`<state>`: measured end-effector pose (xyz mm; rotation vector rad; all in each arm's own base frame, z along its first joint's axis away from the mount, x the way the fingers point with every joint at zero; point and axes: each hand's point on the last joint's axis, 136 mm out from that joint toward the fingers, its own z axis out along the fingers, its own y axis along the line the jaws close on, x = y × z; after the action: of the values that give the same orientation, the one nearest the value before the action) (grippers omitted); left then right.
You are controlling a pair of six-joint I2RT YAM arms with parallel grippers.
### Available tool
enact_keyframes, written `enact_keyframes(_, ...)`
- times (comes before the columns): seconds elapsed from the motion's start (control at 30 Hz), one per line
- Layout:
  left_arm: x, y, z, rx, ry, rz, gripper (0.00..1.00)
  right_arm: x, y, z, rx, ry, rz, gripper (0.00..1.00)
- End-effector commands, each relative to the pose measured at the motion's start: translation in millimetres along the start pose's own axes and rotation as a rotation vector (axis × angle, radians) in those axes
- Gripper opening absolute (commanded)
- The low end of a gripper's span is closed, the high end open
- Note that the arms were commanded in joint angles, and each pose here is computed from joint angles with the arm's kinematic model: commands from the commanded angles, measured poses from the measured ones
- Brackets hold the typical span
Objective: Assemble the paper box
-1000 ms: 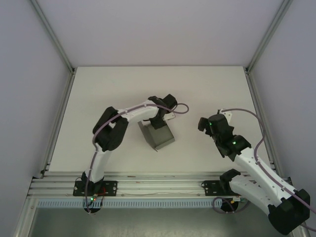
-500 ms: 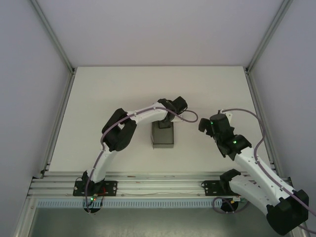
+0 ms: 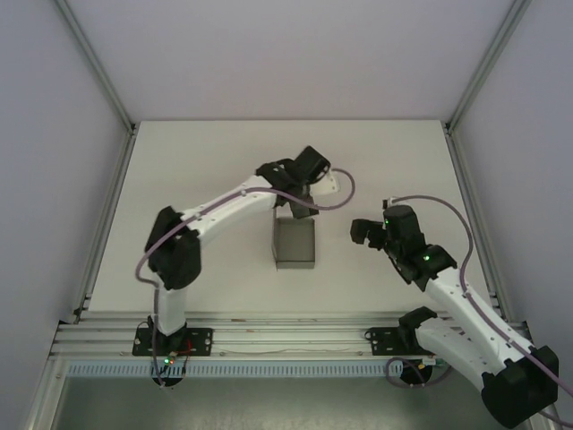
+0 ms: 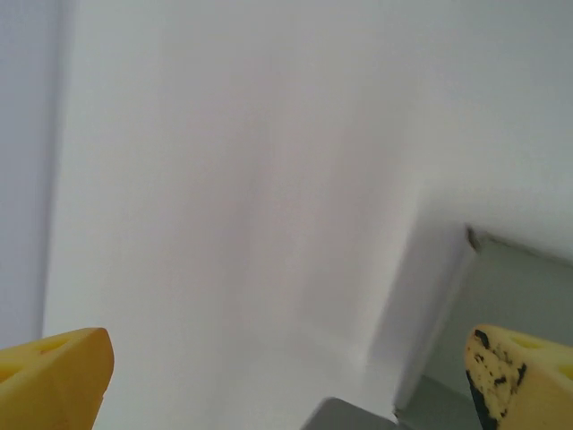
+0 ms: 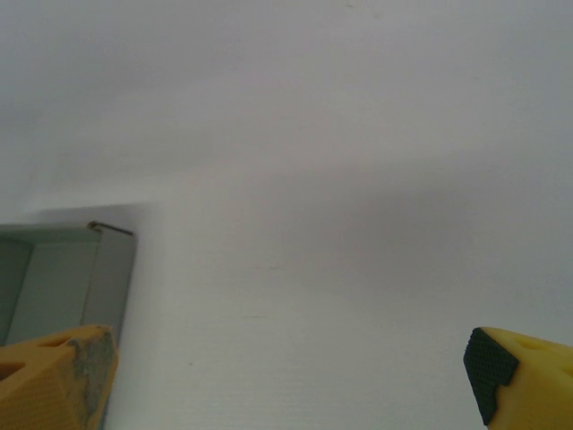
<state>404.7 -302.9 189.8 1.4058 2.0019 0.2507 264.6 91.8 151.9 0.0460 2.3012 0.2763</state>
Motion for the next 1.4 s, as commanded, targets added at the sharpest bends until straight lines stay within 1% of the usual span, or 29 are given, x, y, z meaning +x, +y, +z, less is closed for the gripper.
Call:
enact_keyframes(0.0, -10, 74, -42, -0.153, -0.233, -0.399, 1.0, -16, 31, 10, -0.141, -0.021, -0.209, 0.98)
enact_keyframes(0.03, -2, 91, -52, -0.185, -0.281, -0.527, 1.0, -18, 40, 15, -0.173, -0.004, -0.275, 0.98)
enact_keyframes(0.07, 13, 109, -62, -0.222, -0.325, -0.688, 1.0, -19, 52, 22, -0.223, 0.021, -0.354, 0.96)
enact_keyframes(0.1, 32, 124, -69, -0.256, -0.344, -0.835, 1.0, -19, 63, 29, -0.274, 0.047, -0.425, 0.94)
enact_keyframes(0.13, 52, 131, -73, -0.26, -0.353, -0.965, 1.0, -21, 74, 36, -0.317, 0.066, -0.487, 0.92)
enact_keyframes(0.2, 100, 132, -69, -0.226, -0.347, -1.187, 1.0, -19, 96, 54, -0.398, 0.142, -0.618, 0.87)
enact_keyframes(0.27, 149, 121, -58, -0.22, -0.329, -1.355, 1.0, -7, 115, 72, -0.478, 0.234, -0.764, 0.84)
enact_keyframes(0.3, 172, 112, -52, -0.219, -0.306, -1.411, 1.0, -2, 124, 80, -0.503, 0.278, -0.813, 0.81)
enact_keyframes(0.37, 204, 91, -42, -0.191, -0.263, -1.474, 1.0, 7, 138, 97, -0.522, 0.377, -0.887, 0.76)
enact_keyframes(0.47, 233, 66, -39, -0.21, -0.189, -1.499, 1.0, 23, 154, 120, -0.556, 0.495, -0.961, 0.74)
enact_keyframes(0.57, 250, 53, -42, -0.248, -0.142, -1.508, 1.0, 27, 163, 144, -0.556, 0.524, -0.97, 0.69)
enact_keyframes(0.63, 252, 50, -44, -0.248, -0.146, -1.501, 1.0, 27, 167, 156, -0.548, 0.522, -0.957, 0.56)
enact_keyframes(0.67, 252, 49, -45, -0.249, -0.148, -1.499, 1.0, 25, 170, 161, -0.537, 0.509, -0.942, 0.52)
enact_keyframes(0.7, 252, 49, -47, -0.251, -0.153, -1.5, 1.0, 23, 171, 165, -0.52, 0.494, -0.925, 0.44)
enact_keyframes(0.73, 252, 50, -48, -0.256, -0.159, -1.5, 1.0, 23, 171, 167, -0.502, 0.489, -0.911, 0.38)
enact_keyframes(0.83, 255, 53, -54, -0.287, -0.167, -1.501, 1.0, 17, 167, 169, -0.421, 0.435, -0.853, 0.25)
enact_keyframes(0.87, 256, 54, -56, -0.298, -0.167, -1.502, 1.0, 13, 163, 170, -0.383, 0.406, -0.818, 0.21)
enact_keyframes(0.93, 255, 57, -60, -0.307, -0.177, -1.508, 1.0, 5, 158, 167, -0.312, 0.351, -0.718, 0.15)
enact_keyframes(1.0, 254, 60, -63, -0.318, -0.189, -1.519, 1.0, 0, 151, 162, -0.249, 0.31, -0.596, 0.14)
enact_keyframes(1.07, 251, 63, -66, -0.318, -0.204, -1.513, 1.0, 1, 139, 158, -0.15, 0.278, -0.468, 0.13)
enact_keyframes(1.13, 249, 64, -67, -0.317, -0.214, -1.5, 1.0, 12, 135, 151, -0.118, 0.272, -0.37, 0.14)
enact_keyframes(1.17, 249, 65, -68, -0.319, -0.214, -1.496, 1.0, 14, 127, 147, -0.056, 0.255, -0.313, 0.15)
enact_keyframes(1.23, 249, 66, -68, -0.325, -0.21, -1.488, 1.0, 16, 102, 135, 0.131, 0.221, -0.198, 0.13)
enact_keyframes(1.27, 246, 67, -67, -0.314, -0.216, -1.476, 1.0, 19, 94, 129, 0.188, 0.213, -0.162, 0.13)
enact_keyframes(1.37, 234, 65, -63, -0.249, -0.252, -1.436, 1.0, 37, 88, 118, 0.253, 0.215, -0.057, 0.14)
